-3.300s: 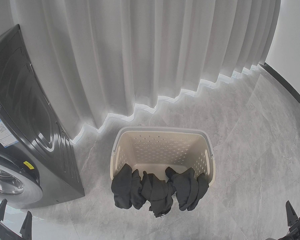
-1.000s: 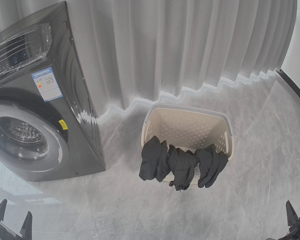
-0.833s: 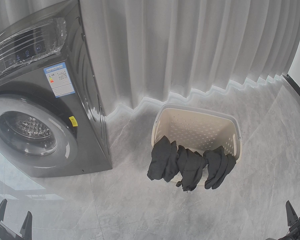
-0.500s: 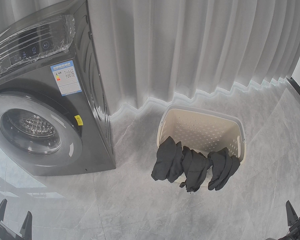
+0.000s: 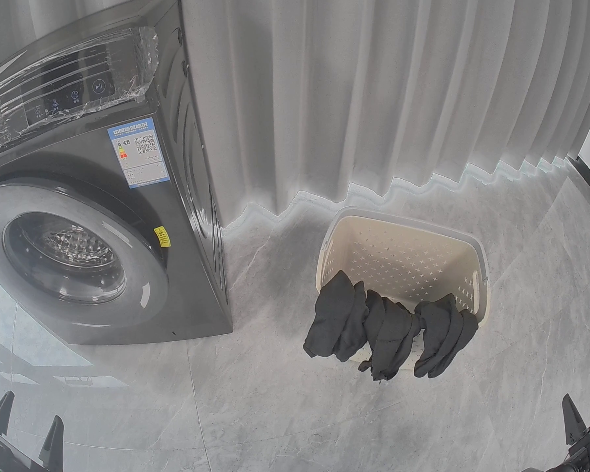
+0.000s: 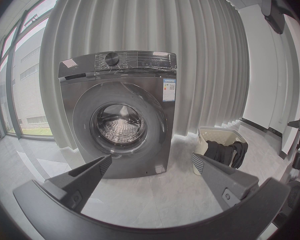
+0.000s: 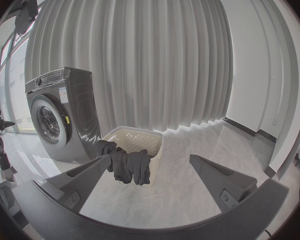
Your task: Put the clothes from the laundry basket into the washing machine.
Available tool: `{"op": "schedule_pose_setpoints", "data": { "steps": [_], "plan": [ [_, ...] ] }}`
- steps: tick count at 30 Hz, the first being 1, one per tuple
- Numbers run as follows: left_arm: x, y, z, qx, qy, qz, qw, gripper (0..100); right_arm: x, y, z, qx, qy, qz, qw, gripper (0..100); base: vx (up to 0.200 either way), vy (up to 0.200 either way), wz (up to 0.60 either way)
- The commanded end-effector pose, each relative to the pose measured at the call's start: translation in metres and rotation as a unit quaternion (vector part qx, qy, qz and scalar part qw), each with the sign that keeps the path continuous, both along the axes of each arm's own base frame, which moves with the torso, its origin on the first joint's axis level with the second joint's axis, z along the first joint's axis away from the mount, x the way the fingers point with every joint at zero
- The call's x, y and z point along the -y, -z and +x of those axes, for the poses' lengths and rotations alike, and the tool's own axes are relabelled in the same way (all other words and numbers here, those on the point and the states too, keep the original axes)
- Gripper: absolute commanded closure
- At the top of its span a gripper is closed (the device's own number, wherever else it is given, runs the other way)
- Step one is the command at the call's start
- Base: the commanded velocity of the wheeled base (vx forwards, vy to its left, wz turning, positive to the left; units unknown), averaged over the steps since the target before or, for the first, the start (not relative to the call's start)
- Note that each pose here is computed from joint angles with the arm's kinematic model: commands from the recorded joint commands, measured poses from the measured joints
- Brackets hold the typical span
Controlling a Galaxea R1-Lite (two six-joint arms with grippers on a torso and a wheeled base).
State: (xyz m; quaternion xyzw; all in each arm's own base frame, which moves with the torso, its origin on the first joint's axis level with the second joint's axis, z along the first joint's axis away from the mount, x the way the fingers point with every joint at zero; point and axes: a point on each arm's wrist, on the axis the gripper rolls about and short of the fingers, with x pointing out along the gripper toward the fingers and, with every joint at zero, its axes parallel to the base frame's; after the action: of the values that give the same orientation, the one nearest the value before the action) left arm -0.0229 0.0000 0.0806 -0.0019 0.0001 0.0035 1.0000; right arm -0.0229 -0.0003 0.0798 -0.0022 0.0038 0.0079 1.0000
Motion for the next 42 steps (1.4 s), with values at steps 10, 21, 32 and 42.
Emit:
{"op": "schedule_pose_setpoints", "data": {
  "steps": [10,21,32,42],
  "plan": [
    [0.0,0.0052,0.0003,-0.002,0.0,0.0,1.0,0,0.0,0.0037,0.0002,-0.001,0.0,0.0,1.0,0,0.0,0.0,0.42],
    [0.0,0.0052,0.0003,-0.002,0.0,0.0,1.0,0,0.0,0.0039,0.0002,-0.002,0.0,0.0,1.0,0,0.0,0.0,0.0],
    [0.0,0.0052,0.0003,-0.002,0.0,-0.001,1.0,0,0.0,0.0037,0.0002,-0.001,0.0,0.0,1.0,0,0.0,0.0,0.38],
    [0.0,0.0052,0.0003,-0.002,0.0,-0.002,1.0,0,0.0,0.0037,0.0002,-0.001,0.0,0.0,1.0,0,0.0,0.0,0.12]
  ]
}}
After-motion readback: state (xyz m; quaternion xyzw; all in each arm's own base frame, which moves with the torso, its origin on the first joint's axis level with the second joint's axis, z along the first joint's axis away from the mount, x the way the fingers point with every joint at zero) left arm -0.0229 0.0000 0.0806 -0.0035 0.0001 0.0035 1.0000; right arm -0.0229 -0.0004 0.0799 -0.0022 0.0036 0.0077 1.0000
